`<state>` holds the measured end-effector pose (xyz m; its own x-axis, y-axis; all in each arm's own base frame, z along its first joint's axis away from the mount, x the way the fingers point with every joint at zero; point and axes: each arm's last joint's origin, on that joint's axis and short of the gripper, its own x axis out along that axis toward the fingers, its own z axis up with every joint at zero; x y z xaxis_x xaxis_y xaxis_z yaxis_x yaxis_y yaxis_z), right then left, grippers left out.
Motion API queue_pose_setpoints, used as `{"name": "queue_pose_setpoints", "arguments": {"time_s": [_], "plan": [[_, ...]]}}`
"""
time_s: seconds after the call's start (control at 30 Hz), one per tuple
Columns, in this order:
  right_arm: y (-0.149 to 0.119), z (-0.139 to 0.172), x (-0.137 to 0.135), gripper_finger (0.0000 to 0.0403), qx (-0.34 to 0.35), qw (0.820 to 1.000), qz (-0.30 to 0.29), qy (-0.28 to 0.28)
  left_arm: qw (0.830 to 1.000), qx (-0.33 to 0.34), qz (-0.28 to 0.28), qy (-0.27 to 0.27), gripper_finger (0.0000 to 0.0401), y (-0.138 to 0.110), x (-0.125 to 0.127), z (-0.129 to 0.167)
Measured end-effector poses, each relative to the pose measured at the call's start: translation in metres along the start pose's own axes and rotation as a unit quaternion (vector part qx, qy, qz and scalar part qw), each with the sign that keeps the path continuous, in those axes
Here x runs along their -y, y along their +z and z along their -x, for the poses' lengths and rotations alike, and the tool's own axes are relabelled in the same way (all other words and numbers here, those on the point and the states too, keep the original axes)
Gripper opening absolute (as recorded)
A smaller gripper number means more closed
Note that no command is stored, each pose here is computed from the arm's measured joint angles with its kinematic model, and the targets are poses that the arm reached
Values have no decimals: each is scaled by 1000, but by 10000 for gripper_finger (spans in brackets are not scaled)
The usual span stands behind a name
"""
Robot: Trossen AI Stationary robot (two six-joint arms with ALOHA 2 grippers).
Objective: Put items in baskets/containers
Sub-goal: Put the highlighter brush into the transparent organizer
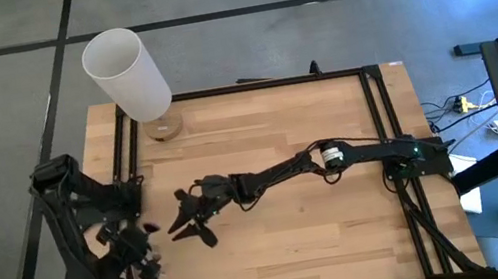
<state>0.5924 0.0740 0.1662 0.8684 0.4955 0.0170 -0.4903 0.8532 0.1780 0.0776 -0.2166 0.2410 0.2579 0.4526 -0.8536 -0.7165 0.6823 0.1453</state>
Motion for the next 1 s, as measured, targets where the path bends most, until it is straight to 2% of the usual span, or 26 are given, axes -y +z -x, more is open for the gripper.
{"name": "queue_pose_setpoints", "arguments": {"time_s": [0.3,0.57,1.0], "plan": [[0,0,1,96,5,1000,2,-14,999,36,-24,11,44,-7,3,-10],[0,0,1,96,5,1000,3,-14,998,54,-37,1,36,-6,3,-10],[-1,0,0,96,-5,1000,-10,1,999,19,-24,19,72,-11,1,-9]]}}
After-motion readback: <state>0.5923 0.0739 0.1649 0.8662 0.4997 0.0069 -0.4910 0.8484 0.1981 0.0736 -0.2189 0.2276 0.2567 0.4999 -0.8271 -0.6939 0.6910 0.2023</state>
